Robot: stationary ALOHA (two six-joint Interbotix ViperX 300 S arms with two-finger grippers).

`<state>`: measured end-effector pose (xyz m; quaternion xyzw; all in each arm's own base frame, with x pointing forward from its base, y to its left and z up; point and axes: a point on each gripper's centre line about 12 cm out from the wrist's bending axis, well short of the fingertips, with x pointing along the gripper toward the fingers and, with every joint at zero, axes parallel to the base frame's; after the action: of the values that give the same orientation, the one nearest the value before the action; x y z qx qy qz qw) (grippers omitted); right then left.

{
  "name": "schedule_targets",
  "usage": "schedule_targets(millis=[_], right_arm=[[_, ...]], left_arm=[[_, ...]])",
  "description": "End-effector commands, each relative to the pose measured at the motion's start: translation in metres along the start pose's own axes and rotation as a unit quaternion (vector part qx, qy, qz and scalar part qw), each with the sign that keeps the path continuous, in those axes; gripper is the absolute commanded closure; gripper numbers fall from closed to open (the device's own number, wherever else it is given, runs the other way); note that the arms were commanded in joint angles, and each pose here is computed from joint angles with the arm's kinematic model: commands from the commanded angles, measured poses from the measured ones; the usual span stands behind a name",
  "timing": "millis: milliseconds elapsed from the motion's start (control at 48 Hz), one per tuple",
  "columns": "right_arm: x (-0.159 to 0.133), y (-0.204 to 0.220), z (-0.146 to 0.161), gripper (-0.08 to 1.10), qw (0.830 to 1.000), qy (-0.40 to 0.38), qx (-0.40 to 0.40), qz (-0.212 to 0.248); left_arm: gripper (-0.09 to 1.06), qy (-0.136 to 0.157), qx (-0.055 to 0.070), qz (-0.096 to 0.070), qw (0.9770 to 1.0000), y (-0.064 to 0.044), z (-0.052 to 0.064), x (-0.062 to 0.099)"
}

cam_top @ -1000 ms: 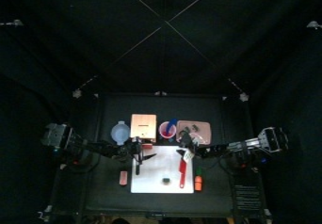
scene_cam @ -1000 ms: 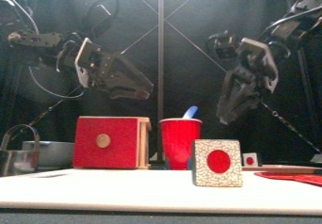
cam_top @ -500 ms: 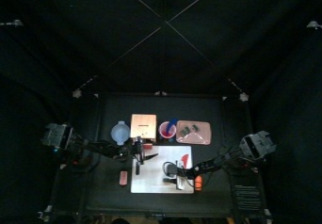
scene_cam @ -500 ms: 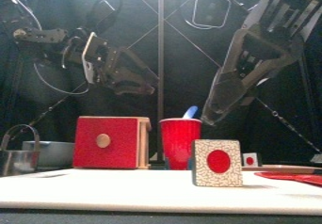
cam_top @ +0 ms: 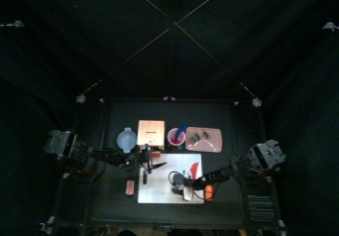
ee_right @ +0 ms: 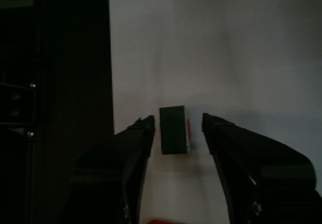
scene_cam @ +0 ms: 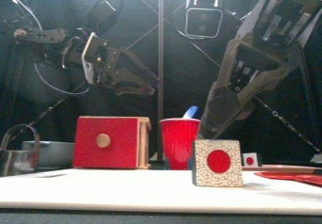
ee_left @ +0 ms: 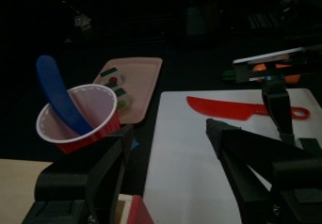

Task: Place sushi on board then cut the sushi with the knife then place the pieces on the plate
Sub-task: Place the 4 sushi pieces on the plate

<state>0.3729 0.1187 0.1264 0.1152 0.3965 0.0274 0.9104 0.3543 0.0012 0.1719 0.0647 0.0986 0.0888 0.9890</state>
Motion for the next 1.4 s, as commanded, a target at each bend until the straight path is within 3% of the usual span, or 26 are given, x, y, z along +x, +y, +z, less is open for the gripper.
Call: schedule_targets(millis=[21, 354, 646, 729, 833, 1042, 1396], right_arm=[[-0.001, 0.003, 0.008, 0.18, 1.0, -0.009, 0.009, 0.004], [0.009, 0.0, 0.004, 0.19, 1.0, 0.001, 0.014, -0.003], [0.006, -0.002, 0.003, 0.45, 1.0, 0.002, 0.023, -0.006], [-0.003, -0.01, 0.003, 0.44, 0.999, -0.003, 0.033, -0.025], [-0.022, -0.041, 0.003, 0.44, 0.994, -0.011, 0.058, -0.093], [-0.082, -0.108, -0.017, 0.44, 0.961, -0.02, 0.143, -0.236], [-0.166, -0.186, -0.055, 0.44, 0.884, -0.06, 0.292, -0.359]], left_arm=[[0.01, -0.014, -0.003, 0.0, 0.9999, -0.001, 0.009, 0.003], [0.01, -0.012, -0.002, -0.002, 0.9999, -0.002, 0.008, 0.002], [0.01, -0.012, -0.002, -0.001, 0.9999, -0.002, 0.007, 0.001], [0.01, -0.011, -0.002, -0.002, 0.9999, -0.002, 0.007, 0.001], [0.01, -0.011, -0.001, -0.002, 0.9999, -0.002, 0.007, 0.001], [0.01, -0.009, 0.0, -0.003, 1.0, -0.003, 0.005, 0.0], [0.01, -0.008, 0.001, -0.004, 1.0, -0.003, 0.004, -0.001]])
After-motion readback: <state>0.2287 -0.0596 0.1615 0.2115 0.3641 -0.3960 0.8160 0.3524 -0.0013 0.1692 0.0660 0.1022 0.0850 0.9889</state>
